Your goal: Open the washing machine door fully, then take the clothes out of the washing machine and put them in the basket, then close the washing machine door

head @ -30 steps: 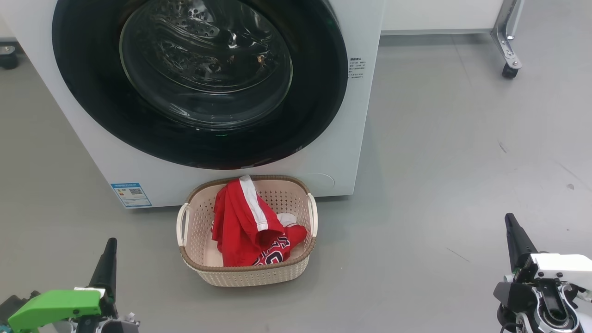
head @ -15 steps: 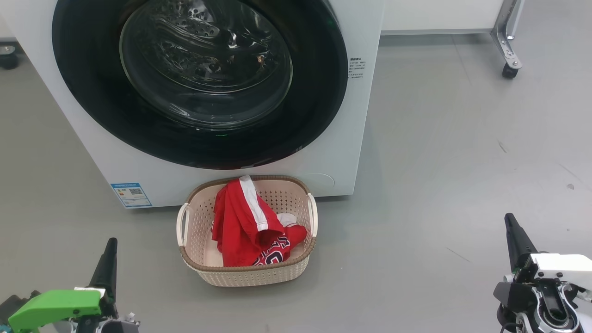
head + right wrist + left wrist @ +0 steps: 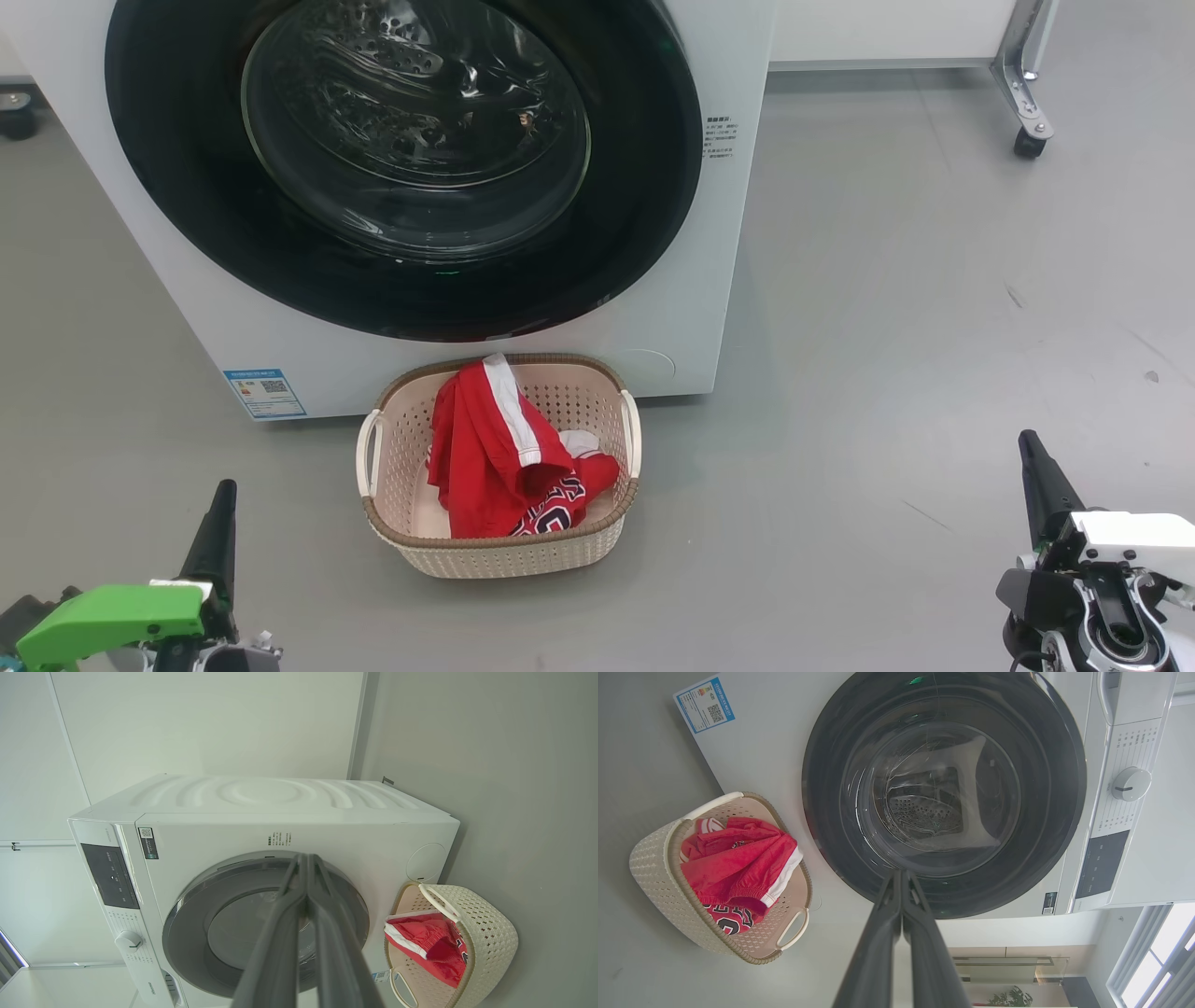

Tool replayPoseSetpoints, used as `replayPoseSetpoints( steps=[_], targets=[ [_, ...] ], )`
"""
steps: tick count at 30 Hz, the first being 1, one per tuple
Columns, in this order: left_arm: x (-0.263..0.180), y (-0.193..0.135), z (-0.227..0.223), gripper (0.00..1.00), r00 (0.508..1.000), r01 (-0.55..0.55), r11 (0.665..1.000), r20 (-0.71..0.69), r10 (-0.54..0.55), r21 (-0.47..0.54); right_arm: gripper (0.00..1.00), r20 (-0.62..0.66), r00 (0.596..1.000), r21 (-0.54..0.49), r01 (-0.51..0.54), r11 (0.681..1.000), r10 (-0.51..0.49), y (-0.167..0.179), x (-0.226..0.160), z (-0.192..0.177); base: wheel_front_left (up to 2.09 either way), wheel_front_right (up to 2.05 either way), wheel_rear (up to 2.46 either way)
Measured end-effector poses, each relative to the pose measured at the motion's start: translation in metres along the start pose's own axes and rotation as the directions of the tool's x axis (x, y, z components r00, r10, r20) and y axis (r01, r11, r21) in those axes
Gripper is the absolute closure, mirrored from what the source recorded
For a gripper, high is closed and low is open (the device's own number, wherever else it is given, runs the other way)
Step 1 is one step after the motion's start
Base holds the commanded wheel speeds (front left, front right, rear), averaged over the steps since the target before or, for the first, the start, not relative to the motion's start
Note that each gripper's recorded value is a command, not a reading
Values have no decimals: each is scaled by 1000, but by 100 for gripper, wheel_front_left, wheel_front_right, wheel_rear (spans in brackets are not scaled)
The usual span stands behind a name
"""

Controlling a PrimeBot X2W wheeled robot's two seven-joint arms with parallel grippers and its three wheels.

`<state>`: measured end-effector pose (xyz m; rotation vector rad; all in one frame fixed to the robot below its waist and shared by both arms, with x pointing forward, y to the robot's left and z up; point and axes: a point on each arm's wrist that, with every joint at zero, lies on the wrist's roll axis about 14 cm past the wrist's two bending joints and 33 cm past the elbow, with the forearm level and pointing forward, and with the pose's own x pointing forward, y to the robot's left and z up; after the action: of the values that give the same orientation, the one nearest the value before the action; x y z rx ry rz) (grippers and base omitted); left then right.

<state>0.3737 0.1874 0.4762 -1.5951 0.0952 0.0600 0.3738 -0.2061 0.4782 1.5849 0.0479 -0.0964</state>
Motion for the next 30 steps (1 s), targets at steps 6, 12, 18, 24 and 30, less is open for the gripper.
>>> replayPoseSetpoints(
  steps=[6, 12, 18, 24, 30],
  targets=[
    [0, 0, 0, 100, 1000, 0, 1000, 0, 0, 0, 100, 0, 1000, 0, 0, 1000, 0, 0, 0, 0, 0, 0, 0],
    [0, 0, 0, 100, 1000, 0, 1000, 1, 0, 0, 100, 0, 1000, 0, 0, 1000, 0, 0, 0, 0, 0, 0, 0],
    [0, 0, 0, 100, 1000, 0, 1000, 1, 0, 0, 100, 0, 1000, 0, 0, 1000, 0, 0, 0, 0, 0, 0, 0],
    [0, 0, 0, 100, 1000, 0, 1000, 1, 0, -1, 100, 1, 1000, 0, 0, 1000, 0, 0, 0, 0, 0, 0, 0],
    [0, 0, 0, 100, 1000, 0, 1000, 1, 0, -1, 100, 1, 1000, 0, 0, 1000, 0, 0, 0, 0, 0, 0, 0]
  ],
)
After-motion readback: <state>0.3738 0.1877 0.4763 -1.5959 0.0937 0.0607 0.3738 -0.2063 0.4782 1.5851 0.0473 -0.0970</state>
